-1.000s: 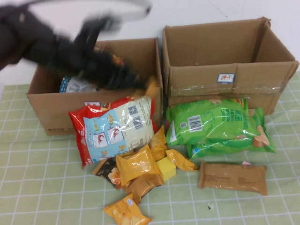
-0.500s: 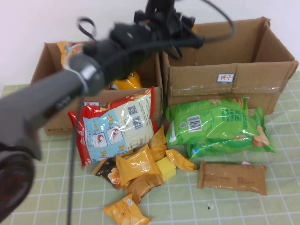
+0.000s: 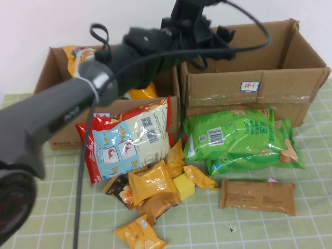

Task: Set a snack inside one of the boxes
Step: Pick up the biscuit

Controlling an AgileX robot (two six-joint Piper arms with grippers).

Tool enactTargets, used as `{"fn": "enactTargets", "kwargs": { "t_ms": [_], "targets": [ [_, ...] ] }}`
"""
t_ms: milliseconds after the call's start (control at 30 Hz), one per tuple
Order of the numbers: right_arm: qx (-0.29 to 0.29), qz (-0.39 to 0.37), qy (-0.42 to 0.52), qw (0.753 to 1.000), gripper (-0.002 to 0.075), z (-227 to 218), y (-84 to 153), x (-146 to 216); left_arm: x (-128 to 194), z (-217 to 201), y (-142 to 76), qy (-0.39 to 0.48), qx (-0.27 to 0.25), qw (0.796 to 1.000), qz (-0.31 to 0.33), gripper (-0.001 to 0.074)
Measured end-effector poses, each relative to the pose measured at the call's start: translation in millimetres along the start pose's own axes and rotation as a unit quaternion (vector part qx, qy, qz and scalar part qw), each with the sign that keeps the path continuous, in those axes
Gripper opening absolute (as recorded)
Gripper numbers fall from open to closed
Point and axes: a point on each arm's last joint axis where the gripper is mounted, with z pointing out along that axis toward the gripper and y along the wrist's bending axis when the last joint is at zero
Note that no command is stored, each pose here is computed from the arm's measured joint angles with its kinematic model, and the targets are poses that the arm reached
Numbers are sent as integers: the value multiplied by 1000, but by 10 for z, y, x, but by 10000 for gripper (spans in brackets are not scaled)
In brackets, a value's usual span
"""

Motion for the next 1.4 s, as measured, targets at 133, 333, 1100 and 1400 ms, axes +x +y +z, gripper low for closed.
{"fn": "enactTargets", "kwargs": {
  "t_ms": [133, 333, 1100, 1400],
  "targets": [
    [0, -5, 2, 1000, -1, 0, 0, 4, -289, -241, -97, -7, 67, 997, 23, 243],
    [-22, -42, 13, 999, -1, -1, 40, 24, -389, -705, 65, 121, 157, 979, 41, 26],
    [-99, -69, 26, 992, -2, 12, 159, 96, 1016, -1755, -533, 588, 54, 804, 70, 0],
    [-127, -90, 13, 988, -2, 1, 210, 82, 1485, -1936, -699, 561, 32, 827, 25, 78]
  ]
}}
